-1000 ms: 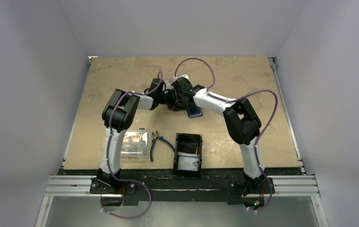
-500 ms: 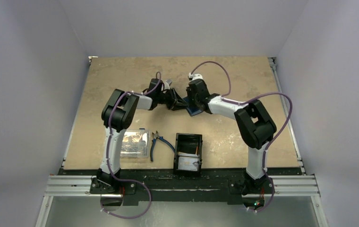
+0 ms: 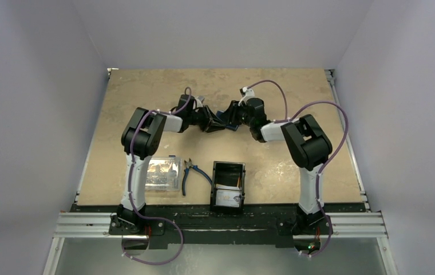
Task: Put the credit cards into the card holder
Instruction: Close the card holder at the center of the board.
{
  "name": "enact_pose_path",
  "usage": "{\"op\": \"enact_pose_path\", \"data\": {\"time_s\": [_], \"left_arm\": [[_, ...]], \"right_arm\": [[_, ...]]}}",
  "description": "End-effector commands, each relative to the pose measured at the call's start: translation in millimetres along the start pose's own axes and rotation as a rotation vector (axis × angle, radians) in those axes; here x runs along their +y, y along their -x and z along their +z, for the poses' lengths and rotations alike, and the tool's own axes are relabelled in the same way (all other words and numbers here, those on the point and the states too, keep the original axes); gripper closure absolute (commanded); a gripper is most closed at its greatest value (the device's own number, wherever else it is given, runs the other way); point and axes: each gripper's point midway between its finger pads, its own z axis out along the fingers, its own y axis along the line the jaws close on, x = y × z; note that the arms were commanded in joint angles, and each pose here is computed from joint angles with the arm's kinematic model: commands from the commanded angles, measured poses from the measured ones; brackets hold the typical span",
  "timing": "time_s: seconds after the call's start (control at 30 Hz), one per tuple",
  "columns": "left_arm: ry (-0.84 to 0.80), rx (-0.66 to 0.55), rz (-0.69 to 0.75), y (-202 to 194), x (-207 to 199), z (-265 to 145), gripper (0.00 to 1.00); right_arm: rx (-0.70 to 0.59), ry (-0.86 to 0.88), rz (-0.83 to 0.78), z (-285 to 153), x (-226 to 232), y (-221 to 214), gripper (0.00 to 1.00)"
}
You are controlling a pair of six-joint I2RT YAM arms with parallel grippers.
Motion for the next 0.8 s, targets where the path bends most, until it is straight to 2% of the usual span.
{"op": "enact_pose_path", "data": {"time_s": [0.0, 0.07, 0.17, 0.37, 0.53, 0.7, 0.77], "left_arm": [[-0.081, 0.058, 0.283, -39, -56, 13, 1.00], [-0.065, 0.036, 0.316, -35, -61, 6, 1.00], [-0.044, 0.032, 0.336, -34, -62, 1, 0.96], [-0.027, 0.053, 0.329, -34, -52, 0, 0.74], [-0.023, 0.057, 0.338, -35, -52, -1, 0.60], [-0.041, 0.059, 0.344, -34, -59, 0, 0.56], [-0.038, 0.054, 0.344, -32, -59, 1, 0.55]], "right_arm": [[0.776, 0.104, 0.289, -89, 47, -173, 0.61], [0.735, 0.099, 0.227, -86, 49, -144, 0.59], [0.650, 0.107, 0.140, -81, 59, -91, 0.50], [0.490, 0.079, 0.045, -91, 61, -1, 0.41], [0.454, -0.007, 0.020, -105, 19, 17, 0.41], [0.413, 0.093, 0.090, -112, 16, 26, 0.39], [0.393, 0.053, 0.093, -112, 5, 31, 0.39]]}}
